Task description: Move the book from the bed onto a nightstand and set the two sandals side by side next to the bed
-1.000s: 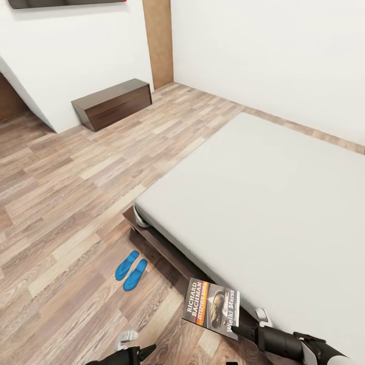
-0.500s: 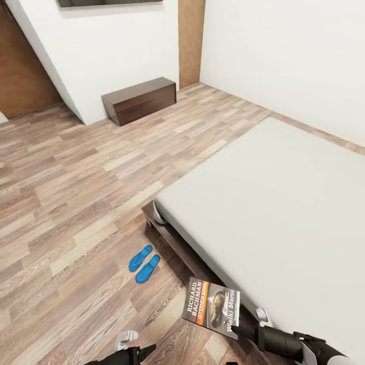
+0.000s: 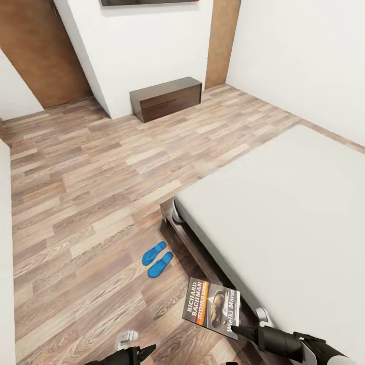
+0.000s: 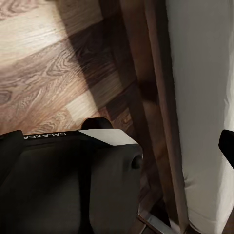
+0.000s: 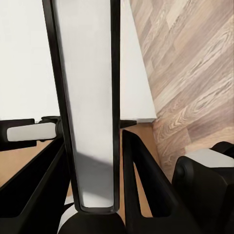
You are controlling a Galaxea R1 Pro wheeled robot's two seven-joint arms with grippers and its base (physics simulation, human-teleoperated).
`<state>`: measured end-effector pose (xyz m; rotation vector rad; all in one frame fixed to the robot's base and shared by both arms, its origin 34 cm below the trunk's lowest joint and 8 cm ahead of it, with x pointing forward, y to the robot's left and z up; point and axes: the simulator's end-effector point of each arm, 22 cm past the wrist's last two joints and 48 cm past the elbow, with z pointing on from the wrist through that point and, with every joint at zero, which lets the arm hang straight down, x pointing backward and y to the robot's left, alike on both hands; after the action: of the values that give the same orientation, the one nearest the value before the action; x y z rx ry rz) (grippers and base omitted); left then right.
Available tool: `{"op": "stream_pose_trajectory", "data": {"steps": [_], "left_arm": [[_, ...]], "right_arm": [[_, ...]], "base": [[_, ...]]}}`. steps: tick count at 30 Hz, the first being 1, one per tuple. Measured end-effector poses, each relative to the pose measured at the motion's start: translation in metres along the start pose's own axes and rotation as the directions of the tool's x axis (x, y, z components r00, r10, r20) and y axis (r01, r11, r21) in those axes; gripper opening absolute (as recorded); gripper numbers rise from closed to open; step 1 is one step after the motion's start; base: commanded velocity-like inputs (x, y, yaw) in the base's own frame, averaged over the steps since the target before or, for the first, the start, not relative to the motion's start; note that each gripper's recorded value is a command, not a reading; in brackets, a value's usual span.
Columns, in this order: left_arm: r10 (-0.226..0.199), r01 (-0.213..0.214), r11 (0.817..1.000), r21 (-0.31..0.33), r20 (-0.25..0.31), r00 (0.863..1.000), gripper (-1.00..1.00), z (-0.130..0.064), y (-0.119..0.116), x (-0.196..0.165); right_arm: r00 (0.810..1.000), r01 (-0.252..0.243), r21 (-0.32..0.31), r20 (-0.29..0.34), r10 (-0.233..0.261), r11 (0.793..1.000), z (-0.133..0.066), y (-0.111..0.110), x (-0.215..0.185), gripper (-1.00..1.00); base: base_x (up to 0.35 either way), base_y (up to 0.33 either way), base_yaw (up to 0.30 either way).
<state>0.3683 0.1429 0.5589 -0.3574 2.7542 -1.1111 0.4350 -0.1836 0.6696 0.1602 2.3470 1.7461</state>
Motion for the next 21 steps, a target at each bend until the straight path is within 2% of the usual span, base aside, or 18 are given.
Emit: {"op": "stream_pose_trajectory", "data": {"steps": [21], "left_arm": [[0.0,0.0,1.0,0.0,0.0,1.0,1.0,0.0,0.0,0.0]], "right_arm": [[1.0,0.0,0.0,0.0,0.0,1.0,0.0,0.0,0.0001,-1.0]], "base": [[0.0,0.0,0.287]]}}
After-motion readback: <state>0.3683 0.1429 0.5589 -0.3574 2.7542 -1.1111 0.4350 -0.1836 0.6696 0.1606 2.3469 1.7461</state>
